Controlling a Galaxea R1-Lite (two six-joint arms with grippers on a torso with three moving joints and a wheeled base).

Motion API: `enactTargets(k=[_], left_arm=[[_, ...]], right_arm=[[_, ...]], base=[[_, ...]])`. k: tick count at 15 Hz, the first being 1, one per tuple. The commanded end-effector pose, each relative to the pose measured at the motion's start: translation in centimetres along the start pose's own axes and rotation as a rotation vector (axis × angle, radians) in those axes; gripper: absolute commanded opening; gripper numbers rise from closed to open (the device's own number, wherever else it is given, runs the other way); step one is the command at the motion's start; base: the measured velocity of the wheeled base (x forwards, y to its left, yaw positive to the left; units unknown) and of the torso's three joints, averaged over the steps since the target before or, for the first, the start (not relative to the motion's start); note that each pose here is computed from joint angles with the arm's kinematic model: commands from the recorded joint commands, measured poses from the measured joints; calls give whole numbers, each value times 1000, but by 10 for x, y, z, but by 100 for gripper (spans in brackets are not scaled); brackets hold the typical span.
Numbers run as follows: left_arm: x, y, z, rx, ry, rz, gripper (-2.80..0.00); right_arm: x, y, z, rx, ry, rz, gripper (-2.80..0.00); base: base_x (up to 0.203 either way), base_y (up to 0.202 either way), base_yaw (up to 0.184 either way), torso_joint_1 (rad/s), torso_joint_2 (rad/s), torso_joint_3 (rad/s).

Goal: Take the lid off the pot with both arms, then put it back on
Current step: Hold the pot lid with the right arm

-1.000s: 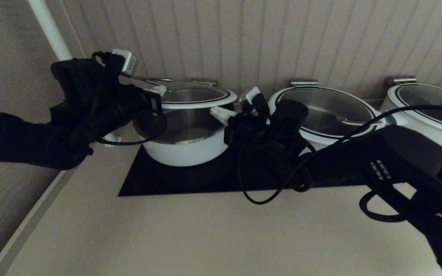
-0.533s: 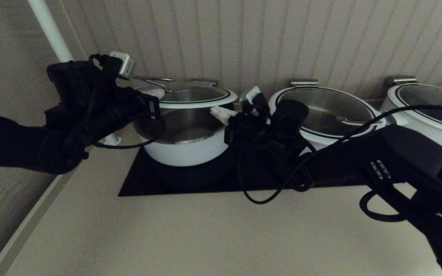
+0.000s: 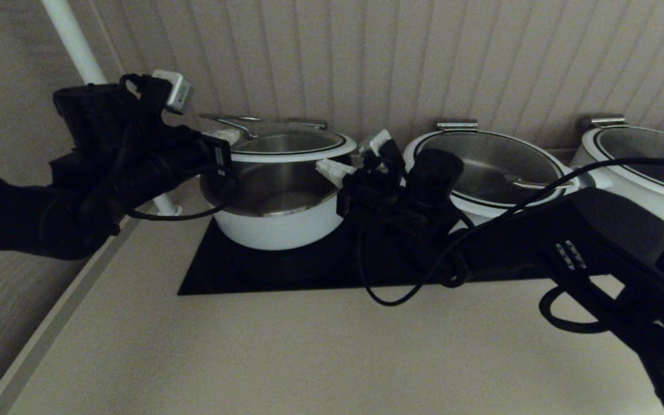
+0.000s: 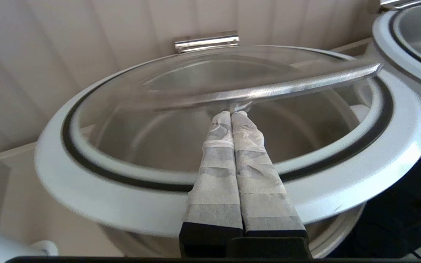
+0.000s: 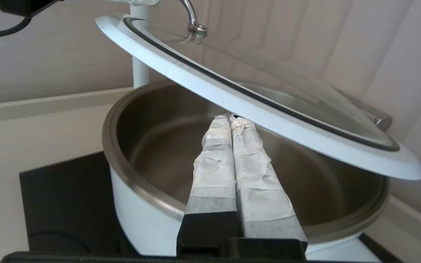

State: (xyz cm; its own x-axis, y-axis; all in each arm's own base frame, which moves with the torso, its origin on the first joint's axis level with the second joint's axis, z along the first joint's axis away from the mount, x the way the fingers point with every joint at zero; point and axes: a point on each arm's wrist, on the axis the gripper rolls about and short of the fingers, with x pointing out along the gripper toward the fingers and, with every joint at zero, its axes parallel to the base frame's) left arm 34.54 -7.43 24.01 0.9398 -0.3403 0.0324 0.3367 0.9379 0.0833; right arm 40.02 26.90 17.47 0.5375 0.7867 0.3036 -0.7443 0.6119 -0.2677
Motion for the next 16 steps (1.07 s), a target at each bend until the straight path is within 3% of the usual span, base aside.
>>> enactTargets(k=[1, 12, 16], left_arm=[[-2, 4, 3, 3, -9, 11, -280], [-35, 9, -9, -2, 55, 40, -280], [-39, 15, -6, -1, 46, 61, -280]], right_arm=[[3, -1, 2, -7, -16, 0, -280], [6, -2, 3, -7, -15, 0, -280], [5, -3, 4, -8, -17, -2, -280]], base=[[0, 0, 0, 0, 0, 0], [0, 0, 0, 0, 0, 0], [0, 0, 0, 0, 0, 0]])
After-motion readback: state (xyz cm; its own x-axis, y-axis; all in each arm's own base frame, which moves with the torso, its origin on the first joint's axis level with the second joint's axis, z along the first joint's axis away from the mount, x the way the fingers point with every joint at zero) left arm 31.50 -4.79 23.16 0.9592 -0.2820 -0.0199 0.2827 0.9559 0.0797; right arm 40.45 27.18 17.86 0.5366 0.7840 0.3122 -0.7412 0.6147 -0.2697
